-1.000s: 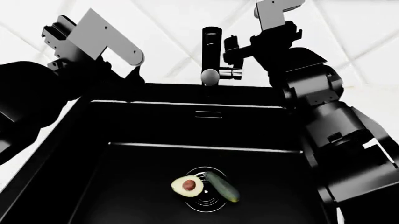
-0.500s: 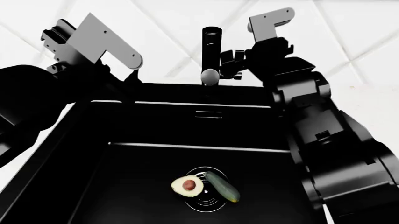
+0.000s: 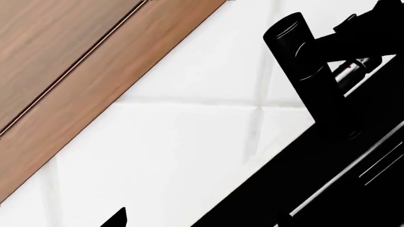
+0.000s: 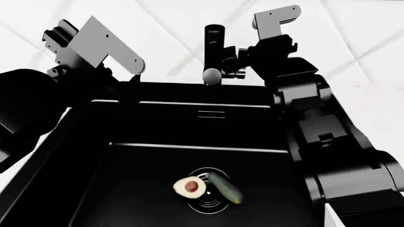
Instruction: Pick up the fruits and vegetables and place them in the sink. Turn on the sink faucet to wash them. Then turn the sink off and put them in the tray.
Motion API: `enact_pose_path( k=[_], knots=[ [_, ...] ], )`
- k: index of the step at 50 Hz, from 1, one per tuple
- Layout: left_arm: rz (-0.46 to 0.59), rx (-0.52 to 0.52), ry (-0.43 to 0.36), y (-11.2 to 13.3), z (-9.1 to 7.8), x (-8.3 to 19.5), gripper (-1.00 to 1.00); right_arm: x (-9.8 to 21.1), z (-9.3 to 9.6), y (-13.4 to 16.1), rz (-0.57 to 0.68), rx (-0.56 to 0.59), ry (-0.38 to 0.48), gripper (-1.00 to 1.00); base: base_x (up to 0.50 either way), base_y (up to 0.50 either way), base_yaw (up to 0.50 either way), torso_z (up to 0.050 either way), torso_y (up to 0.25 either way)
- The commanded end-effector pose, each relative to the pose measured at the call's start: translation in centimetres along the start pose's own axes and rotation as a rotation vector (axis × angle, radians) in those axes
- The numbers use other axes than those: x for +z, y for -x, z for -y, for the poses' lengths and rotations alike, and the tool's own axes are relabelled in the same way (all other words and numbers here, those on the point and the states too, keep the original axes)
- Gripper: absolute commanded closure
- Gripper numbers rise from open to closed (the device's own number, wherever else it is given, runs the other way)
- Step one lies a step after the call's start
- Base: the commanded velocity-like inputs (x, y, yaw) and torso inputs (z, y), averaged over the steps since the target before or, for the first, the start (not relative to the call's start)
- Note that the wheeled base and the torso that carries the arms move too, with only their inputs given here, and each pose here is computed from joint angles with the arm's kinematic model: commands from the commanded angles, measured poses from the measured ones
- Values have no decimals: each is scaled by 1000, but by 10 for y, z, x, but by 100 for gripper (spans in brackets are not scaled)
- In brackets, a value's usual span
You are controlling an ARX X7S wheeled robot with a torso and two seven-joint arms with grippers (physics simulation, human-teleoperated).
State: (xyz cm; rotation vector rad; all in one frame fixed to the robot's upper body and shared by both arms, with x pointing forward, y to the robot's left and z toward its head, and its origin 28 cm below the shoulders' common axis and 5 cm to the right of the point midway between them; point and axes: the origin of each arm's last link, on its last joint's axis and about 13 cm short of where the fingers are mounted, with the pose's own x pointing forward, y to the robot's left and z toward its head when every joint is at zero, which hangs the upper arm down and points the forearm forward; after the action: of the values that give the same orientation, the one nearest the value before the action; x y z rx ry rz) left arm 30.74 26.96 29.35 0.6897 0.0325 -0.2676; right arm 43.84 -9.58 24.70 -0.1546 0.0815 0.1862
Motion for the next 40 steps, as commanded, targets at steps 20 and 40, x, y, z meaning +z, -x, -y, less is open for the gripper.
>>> enact_pose_path(
  k=[20,40],
  knots=[
    [16,-15,-14,2,2,-3,-100,8,3,-1,81,-61,13,-100,0,0,0,0,-71],
    [18,-24,-19,3,3,-6,-100,7,1,-1,76,-39,14,-100,0,0,0,0,-123]
  ],
)
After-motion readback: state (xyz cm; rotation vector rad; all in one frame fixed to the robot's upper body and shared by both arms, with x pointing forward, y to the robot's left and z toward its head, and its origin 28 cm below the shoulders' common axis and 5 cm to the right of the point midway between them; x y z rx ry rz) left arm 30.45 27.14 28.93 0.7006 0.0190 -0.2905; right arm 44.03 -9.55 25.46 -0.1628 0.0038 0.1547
